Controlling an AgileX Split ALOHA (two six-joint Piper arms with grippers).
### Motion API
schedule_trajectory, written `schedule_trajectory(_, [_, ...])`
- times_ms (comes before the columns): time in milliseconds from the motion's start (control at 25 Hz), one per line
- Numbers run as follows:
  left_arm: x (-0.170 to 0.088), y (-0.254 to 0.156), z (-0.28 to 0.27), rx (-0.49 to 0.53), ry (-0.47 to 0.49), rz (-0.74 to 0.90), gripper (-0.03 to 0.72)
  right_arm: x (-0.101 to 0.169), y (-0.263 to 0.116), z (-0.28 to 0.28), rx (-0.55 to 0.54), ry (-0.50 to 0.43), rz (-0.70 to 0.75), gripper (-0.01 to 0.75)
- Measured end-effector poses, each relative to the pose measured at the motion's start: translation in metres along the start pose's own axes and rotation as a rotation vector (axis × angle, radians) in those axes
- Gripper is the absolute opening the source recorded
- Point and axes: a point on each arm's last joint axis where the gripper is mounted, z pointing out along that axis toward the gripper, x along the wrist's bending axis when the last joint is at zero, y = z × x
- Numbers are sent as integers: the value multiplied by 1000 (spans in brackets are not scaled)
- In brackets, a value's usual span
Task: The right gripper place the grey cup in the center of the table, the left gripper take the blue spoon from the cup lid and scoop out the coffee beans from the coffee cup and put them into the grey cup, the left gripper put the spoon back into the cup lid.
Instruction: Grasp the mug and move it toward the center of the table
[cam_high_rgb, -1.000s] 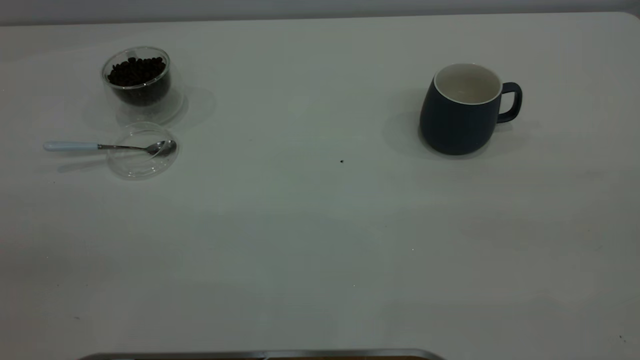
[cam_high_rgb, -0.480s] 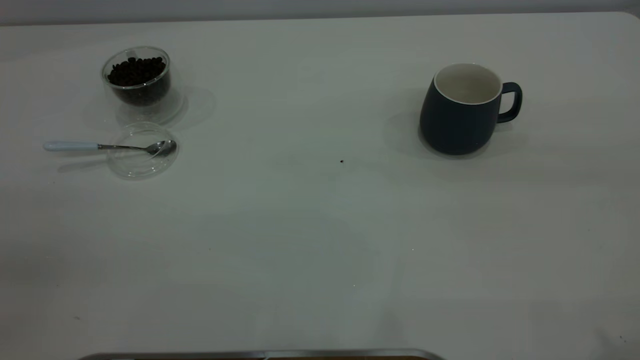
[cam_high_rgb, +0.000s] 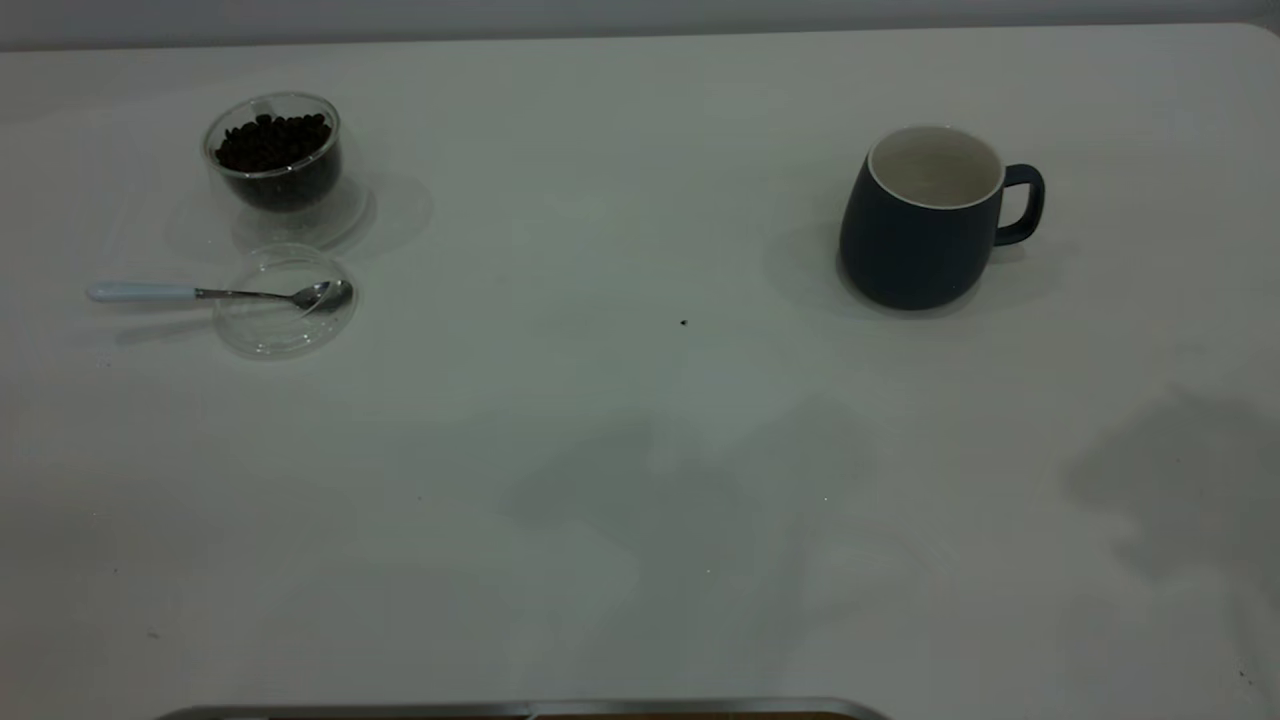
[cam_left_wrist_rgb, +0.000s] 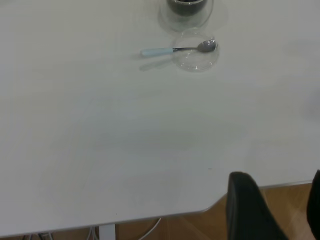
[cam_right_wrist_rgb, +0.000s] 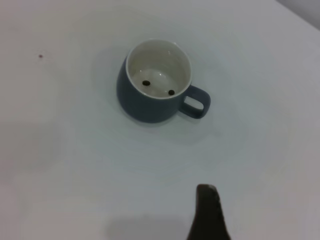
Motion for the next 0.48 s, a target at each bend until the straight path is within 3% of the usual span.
schedule_trajectory(200, [0, 0, 0, 0, 0, 0, 361, -15, 4, 51, 82, 47, -97, 592])
schedule_trajectory(480, [0, 0, 0, 0, 0, 0, 361, -31, -3, 132, 175, 139, -408, 592])
